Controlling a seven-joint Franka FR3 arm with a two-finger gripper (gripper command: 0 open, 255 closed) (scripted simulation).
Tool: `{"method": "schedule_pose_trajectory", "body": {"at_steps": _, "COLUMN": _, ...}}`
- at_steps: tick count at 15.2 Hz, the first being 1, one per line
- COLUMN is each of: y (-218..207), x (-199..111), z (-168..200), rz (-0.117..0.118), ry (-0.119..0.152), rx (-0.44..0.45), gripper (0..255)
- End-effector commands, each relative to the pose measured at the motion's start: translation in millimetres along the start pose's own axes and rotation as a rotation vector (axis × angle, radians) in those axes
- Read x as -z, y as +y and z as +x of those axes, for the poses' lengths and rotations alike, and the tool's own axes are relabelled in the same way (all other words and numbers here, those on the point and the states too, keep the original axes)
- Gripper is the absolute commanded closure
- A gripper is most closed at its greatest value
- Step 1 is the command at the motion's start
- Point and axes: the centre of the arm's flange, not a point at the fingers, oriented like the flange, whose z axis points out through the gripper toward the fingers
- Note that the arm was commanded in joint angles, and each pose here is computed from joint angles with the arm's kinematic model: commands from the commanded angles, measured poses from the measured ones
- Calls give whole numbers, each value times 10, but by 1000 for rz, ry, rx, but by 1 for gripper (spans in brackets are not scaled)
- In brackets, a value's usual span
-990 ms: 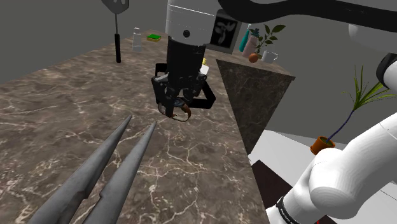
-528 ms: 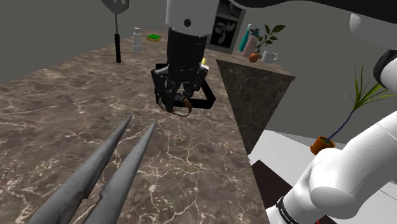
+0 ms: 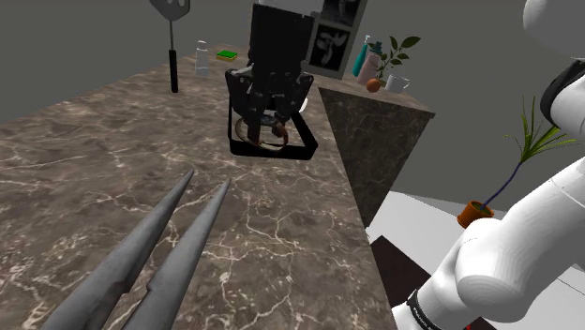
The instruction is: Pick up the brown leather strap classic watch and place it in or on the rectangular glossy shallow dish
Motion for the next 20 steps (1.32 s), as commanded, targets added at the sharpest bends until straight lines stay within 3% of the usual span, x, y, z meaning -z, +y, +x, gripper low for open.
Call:
{"method": "schedule_pose_trajectory", "body": {"at_steps": 1, "y": 5, "x": 108, "z": 2, "rz": 0, "ry": 0, "rx": 0, "gripper": 255}}
{"method": "schedule_pose_trajectory", "body": {"at_steps": 11, "y": 13, "x": 622, "z": 0, "rz": 0, "ry": 0, "rx": 0, "gripper": 255}}
{"method": "schedule_pose_trajectory", "body": {"at_steps": 20, "y": 822, "x": 660, "z": 869, "rz": 0, "ry": 0, "rx": 0, "gripper": 255}}
